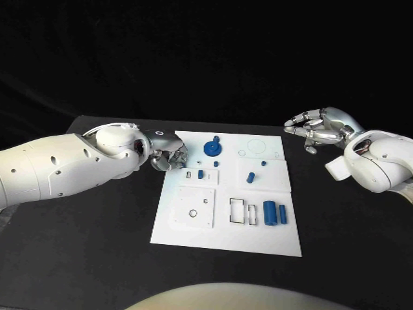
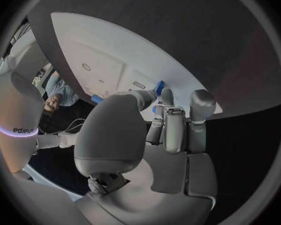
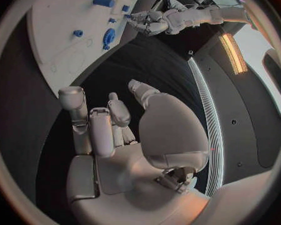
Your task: Assemble the parts on the task board
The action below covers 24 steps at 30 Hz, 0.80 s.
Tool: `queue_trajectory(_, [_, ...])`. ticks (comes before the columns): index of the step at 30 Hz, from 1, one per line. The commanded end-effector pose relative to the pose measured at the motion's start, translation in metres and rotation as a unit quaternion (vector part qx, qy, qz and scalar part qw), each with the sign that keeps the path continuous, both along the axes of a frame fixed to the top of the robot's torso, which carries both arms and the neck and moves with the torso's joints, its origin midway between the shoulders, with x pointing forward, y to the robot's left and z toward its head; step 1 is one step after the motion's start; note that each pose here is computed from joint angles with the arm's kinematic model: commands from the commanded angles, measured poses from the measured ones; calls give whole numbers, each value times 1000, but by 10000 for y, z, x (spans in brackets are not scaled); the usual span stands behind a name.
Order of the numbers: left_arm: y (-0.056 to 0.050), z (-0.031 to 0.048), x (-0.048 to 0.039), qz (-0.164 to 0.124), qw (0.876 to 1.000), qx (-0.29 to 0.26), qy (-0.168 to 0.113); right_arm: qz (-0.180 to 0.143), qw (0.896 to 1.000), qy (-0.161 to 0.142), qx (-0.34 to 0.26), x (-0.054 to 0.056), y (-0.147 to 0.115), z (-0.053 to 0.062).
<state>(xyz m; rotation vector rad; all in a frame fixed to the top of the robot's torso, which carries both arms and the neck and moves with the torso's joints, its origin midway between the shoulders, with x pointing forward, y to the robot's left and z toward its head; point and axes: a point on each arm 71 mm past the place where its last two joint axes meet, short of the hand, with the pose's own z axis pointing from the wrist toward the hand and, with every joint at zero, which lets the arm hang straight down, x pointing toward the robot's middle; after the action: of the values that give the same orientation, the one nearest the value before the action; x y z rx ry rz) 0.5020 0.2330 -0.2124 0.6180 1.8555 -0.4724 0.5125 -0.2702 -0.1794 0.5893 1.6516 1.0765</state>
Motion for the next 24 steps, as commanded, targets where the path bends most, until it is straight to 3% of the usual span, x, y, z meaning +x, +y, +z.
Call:
queue_trajectory(1, [-27, -9, -14, -6, 1000, -13, 8, 12, 1000, -1, 0, -8, 20, -3])
queue_trajectory(24, [-34, 13, 9, 9, 1000, -21, -6, 12, 1000, -1, 1, -9, 23, -12])
